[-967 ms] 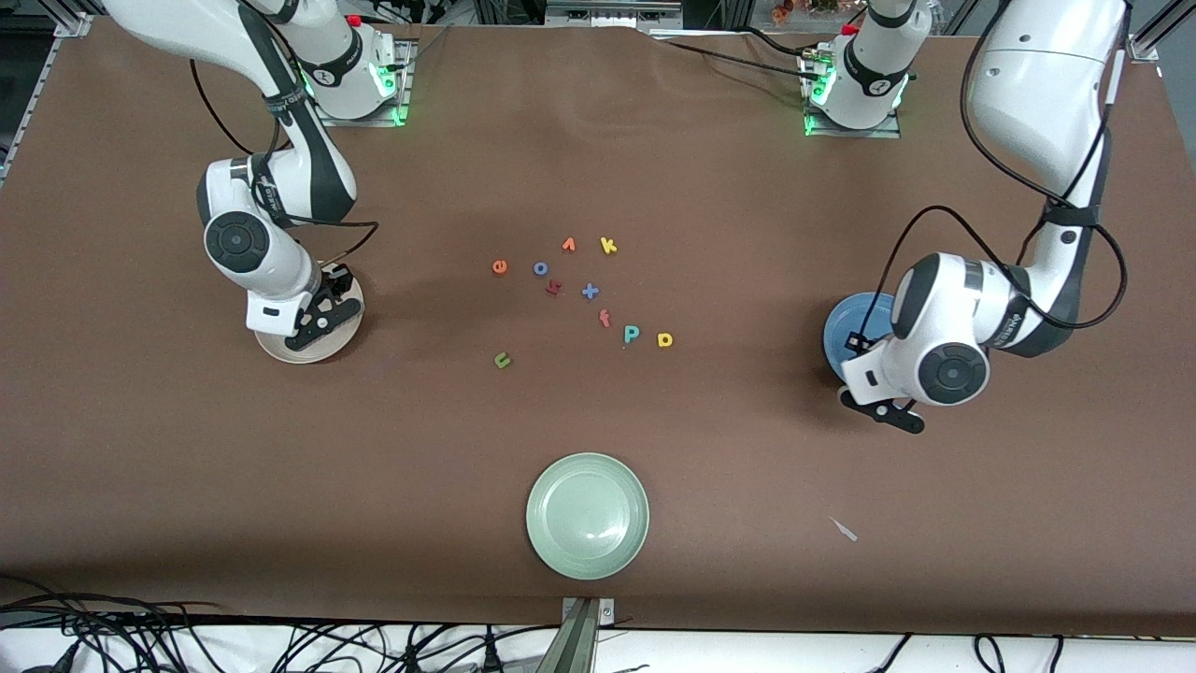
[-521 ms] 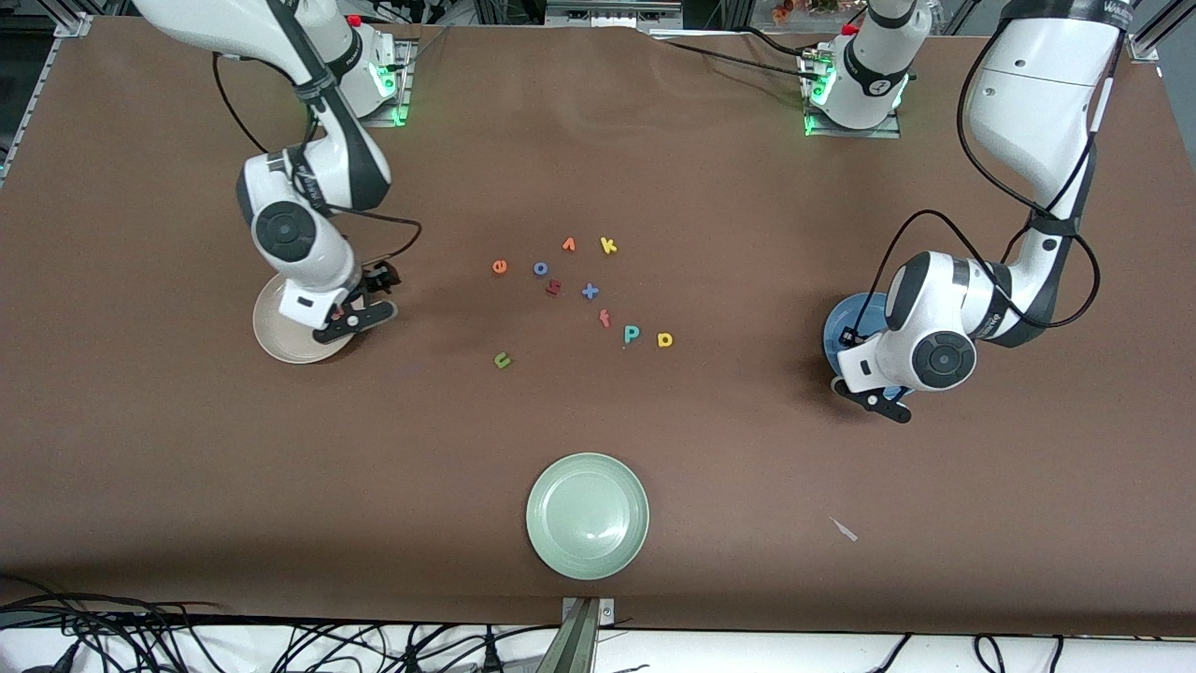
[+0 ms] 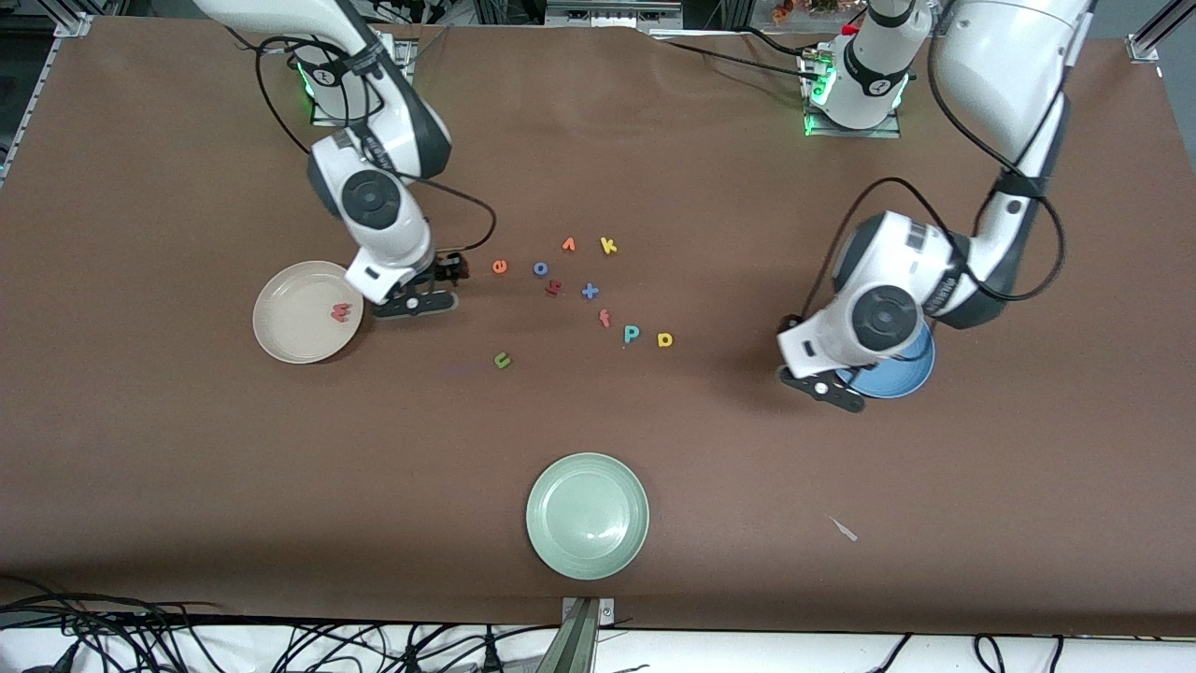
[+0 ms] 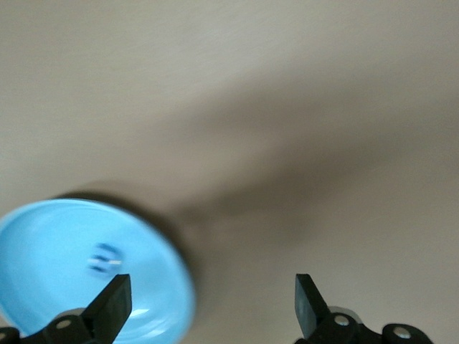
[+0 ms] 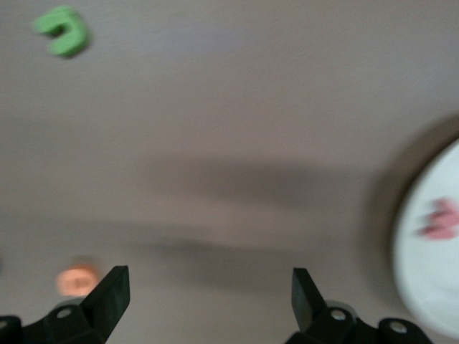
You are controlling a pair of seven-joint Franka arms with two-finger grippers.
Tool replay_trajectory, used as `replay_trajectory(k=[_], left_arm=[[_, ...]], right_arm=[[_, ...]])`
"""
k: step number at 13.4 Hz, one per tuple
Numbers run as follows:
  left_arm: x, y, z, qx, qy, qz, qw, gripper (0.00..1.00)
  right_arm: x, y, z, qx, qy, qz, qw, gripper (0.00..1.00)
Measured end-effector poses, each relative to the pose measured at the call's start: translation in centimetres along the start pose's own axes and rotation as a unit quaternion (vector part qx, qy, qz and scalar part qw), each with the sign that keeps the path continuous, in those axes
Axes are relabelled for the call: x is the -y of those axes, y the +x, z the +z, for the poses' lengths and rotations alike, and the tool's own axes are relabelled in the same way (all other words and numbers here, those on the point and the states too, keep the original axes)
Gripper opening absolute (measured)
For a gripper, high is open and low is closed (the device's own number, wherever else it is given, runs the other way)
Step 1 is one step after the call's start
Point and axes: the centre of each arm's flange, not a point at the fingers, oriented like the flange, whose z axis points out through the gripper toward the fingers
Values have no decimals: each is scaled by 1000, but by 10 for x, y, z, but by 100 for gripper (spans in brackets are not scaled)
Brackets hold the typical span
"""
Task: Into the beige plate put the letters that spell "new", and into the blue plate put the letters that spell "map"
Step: 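Grasp the orange e with the right gripper while the left gripper reaches the yellow a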
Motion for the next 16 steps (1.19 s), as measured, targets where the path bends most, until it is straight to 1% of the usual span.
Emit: replay_trajectory(k=[2,4,6,9,12,13,14,15,16], left_arm=[[-49,6,3,-3,2,-58,998,100],[-90,18,16,2,-17,-106,994,100],[-118,30,29,5,-28,-129,991,100],[-115,42,31,-15,-39,-143,989,100],[-100,46,34,-15,-42,-154,987,100],[-99,46,34,-14,-42,-155,987,100],[-99,46,34,-14,-42,-155,987,100],[-100,46,34,-14,-42,-154,987,100],[-100,46,34,-14,-42,-154,987,100]], right_arm=[[32,-14,6,0,10,21,1000,100],[52,-25,18,0,19,36,999,100],[63,-33,31,3,24,36,999,100],[68,-36,48,9,29,34,999,100],[70,-37,57,14,30,34,999,100],[70,-37,59,16,30,33,999,98],[70,-38,61,17,29,33,999,93],[70,-38,61,17,30,33,999,86],[70,-38,62,17,30,33,999,86]])
